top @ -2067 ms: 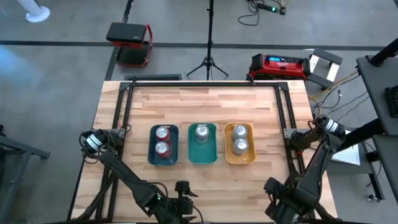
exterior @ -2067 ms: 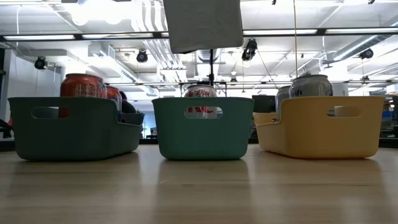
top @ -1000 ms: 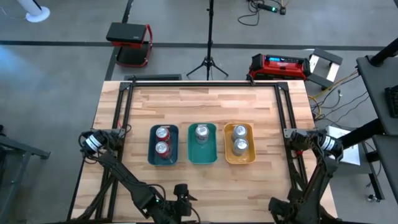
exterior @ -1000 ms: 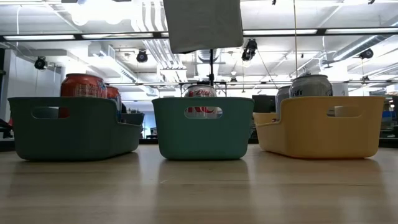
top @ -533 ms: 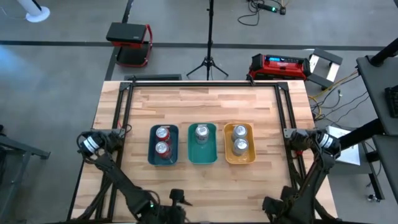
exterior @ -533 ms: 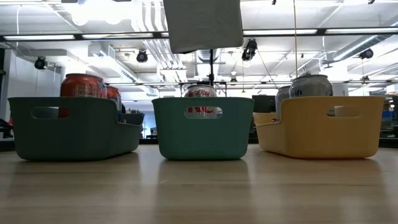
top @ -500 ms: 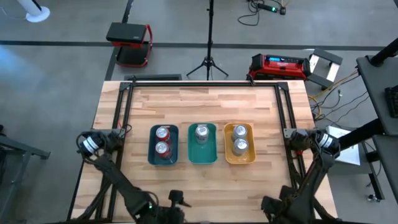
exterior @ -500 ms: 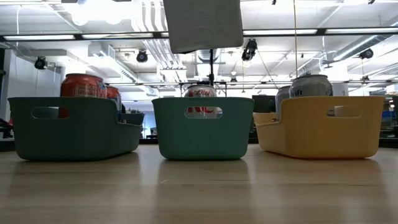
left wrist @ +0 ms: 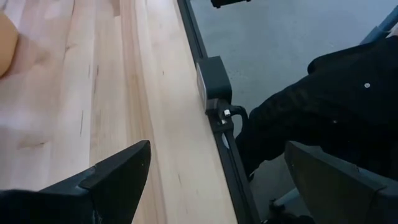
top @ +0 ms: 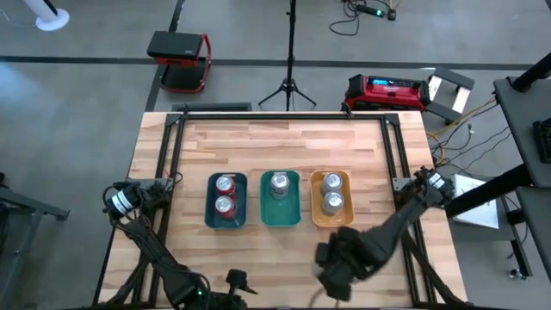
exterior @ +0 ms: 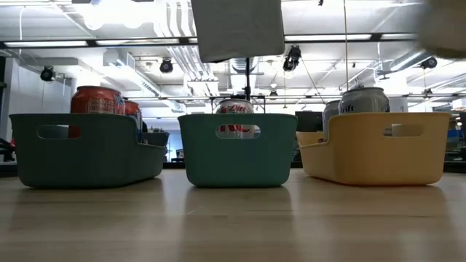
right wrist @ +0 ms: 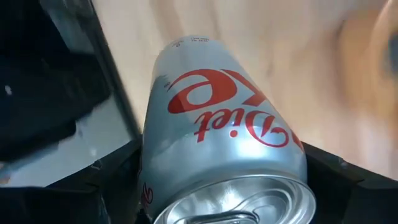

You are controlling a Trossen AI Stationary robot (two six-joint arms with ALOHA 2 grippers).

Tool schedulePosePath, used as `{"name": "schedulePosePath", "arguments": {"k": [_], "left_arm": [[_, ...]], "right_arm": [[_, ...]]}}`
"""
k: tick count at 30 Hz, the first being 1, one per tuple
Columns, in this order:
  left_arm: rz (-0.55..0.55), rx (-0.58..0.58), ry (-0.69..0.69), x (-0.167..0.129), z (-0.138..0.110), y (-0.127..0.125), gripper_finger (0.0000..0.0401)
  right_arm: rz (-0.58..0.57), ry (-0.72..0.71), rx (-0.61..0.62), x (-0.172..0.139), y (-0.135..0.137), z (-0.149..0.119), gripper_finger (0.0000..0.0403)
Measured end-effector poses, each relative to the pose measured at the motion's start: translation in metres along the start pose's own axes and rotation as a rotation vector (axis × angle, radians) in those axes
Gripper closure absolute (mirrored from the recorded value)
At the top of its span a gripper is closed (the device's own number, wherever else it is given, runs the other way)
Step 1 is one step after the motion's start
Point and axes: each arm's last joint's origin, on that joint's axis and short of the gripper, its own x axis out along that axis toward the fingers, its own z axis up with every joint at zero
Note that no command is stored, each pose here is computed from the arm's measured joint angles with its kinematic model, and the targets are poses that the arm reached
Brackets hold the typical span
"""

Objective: Sort soda cans
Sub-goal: Put the red-silver soda can into the green bin

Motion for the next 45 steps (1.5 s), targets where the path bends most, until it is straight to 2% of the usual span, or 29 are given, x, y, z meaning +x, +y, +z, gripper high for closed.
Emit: {"name": "schedulePosePath", "arguments": {"k": [3, 5, 9, 13, 17, 20, 26, 30, 38, 45], "left_arm": [[0.001, 0.000, 0.001, 0.000, 0.000, 0.000, 0.0046], [0.001, 0.001, 0.001, 0.000, 0.000, 0.000, 0.0046], [0.004, 0.003, 0.006, 0.000, -0.001, 0.000, 0.0046], [0.004, -0.007, 0.006, 0.000, 0.000, 0.001, 0.0046], [0.007, -0.024, 0.010, 0.000, -0.001, 0.001, 0.0046], [0.008, -0.023, 0.011, 0.000, -0.001, 0.001, 0.0046], [0.009, -0.024, 0.011, 0.000, -0.001, 0.001, 0.0046], [0.010, -0.023, 0.013, 0.000, -0.001, 0.002, 0.0046], [0.012, -0.039, 0.016, 0.000, -0.001, 0.002, 0.0046], [0.014, -0.040, 0.021, 0.000, -0.002, 0.002, 0.0046]], "right_arm": [[-0.014, -0.126, -0.051, -0.017, -0.011, 0.027, 0.0086], [-0.027, -0.189, -0.035, -0.027, -0.021, 0.044, 0.0090], [-0.033, -0.255, 0.105, -0.040, -0.048, 0.076, 0.0087], [-0.058, -0.266, 0.267, -0.039, -0.080, 0.103, 0.0078], [-0.090, -0.257, 0.348, -0.030, -0.105, 0.122, 0.0088], [-0.054, -0.285, 0.399, -0.023, -0.117, 0.135, 0.0093], [-0.007, -0.257, 0.419, -0.005, -0.132, 0.149, 0.0081], [-0.051, -0.192, 0.434, 0.014, -0.141, 0.152, 0.0086], [-0.028, -0.156, 0.442, 0.040, -0.154, 0.173, 0.0081], [-0.022, -0.103, 0.432, 0.053, -0.159, 0.179, 0.0085]]}}
